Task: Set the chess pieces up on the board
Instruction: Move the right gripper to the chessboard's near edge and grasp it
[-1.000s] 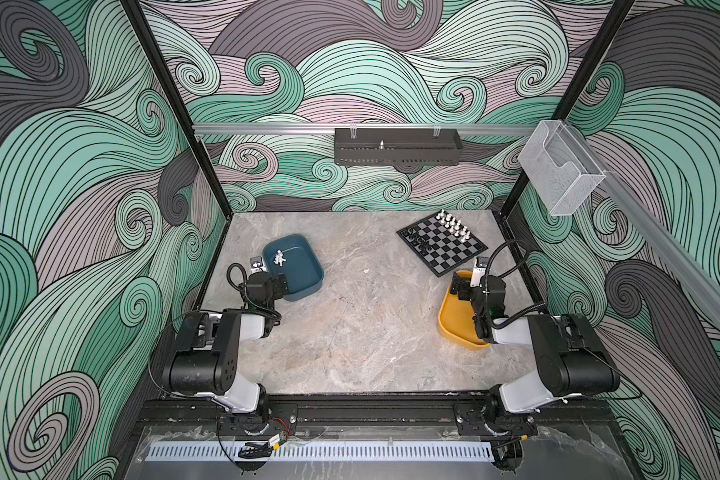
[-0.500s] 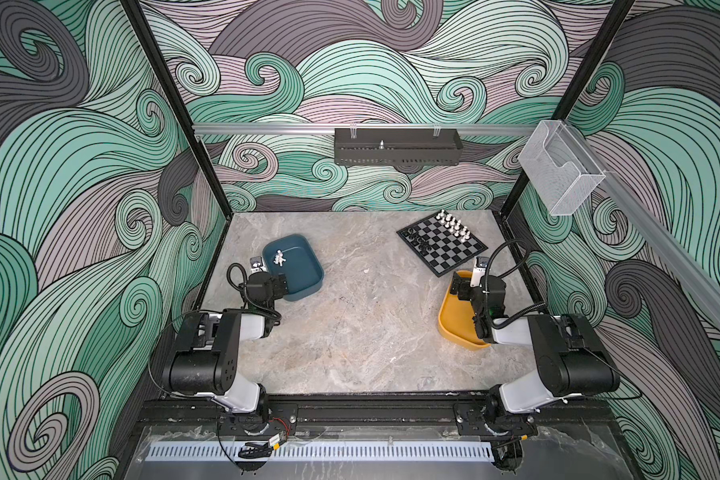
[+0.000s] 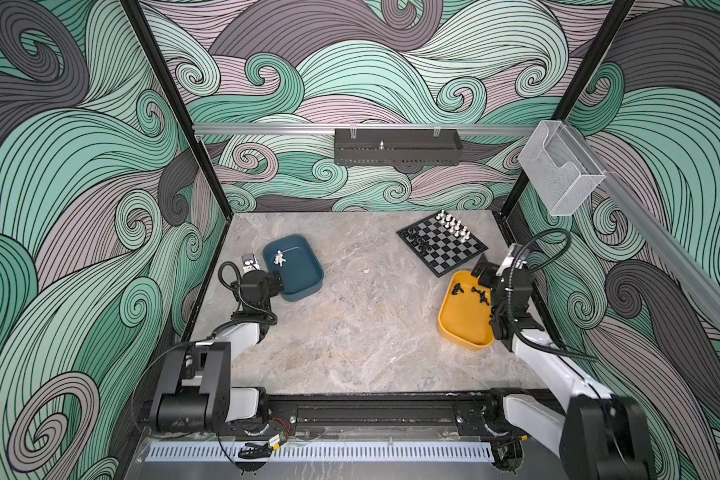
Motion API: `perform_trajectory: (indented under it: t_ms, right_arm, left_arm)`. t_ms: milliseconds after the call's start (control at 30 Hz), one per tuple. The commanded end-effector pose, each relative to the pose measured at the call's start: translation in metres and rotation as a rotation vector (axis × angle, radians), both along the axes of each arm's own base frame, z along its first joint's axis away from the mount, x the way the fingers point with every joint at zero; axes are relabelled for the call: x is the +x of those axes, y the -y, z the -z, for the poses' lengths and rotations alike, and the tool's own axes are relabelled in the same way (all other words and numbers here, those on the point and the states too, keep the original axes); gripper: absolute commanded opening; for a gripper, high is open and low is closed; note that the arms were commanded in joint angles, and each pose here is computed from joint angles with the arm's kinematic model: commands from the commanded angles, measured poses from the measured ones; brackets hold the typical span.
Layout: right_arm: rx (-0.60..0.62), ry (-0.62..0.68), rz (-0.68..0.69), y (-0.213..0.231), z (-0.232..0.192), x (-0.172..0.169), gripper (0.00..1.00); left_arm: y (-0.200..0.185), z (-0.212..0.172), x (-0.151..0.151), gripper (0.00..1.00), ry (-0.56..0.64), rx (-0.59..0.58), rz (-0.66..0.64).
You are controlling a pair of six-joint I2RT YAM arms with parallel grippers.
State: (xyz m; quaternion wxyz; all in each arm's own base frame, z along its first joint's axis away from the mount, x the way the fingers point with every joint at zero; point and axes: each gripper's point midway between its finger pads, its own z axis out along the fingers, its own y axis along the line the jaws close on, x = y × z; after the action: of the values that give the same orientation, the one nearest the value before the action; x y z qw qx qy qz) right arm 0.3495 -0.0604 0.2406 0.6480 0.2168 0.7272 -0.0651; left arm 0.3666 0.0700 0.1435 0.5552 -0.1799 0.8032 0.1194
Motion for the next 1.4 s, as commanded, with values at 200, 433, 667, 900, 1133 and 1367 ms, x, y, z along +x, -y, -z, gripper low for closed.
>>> perform_trajectory:
  t_ms: [200,433,667,900,1133,1367]
  right_arm:
    - [0.447,-0.088,-0.208,-0.049,-0.029,-0.014,0.99]
    - [0.262,-0.630,-0.621,-0.184,0.036,-0.044,0.99]
    - [0.118,-0.931,-0.695,-0.242,0.119,-0.044,0.91]
    - [0.087,-1.059,-0.587,-0.228,0.170,-0.040,1.00]
    - [0.205,-1.052,-0.427,-0.183,0.184,-0.041,1.00]
    - [0.304,-1.040,-0.272,-0.133,0.191,-0.040,0.99]
  left_arm:
    - [-0.018,-0.081,-0.072,0.99,-0.008,-0.377,-0.344]
    - [0.096,-0.102,-0.078,0.98,-0.139,-0.632,0.310]
    - [0.178,-0.065,-0.130,0.97,-0.544,-0.607,0.649]
    - [0.216,-0.049,-0.149,0.94,-0.655,-0.535,0.783]
    - [0.229,-0.045,-0.150,0.94,-0.661,-0.535,0.832]
    - [0.235,-0.040,-0.145,0.93,-0.667,-0.542,0.839]
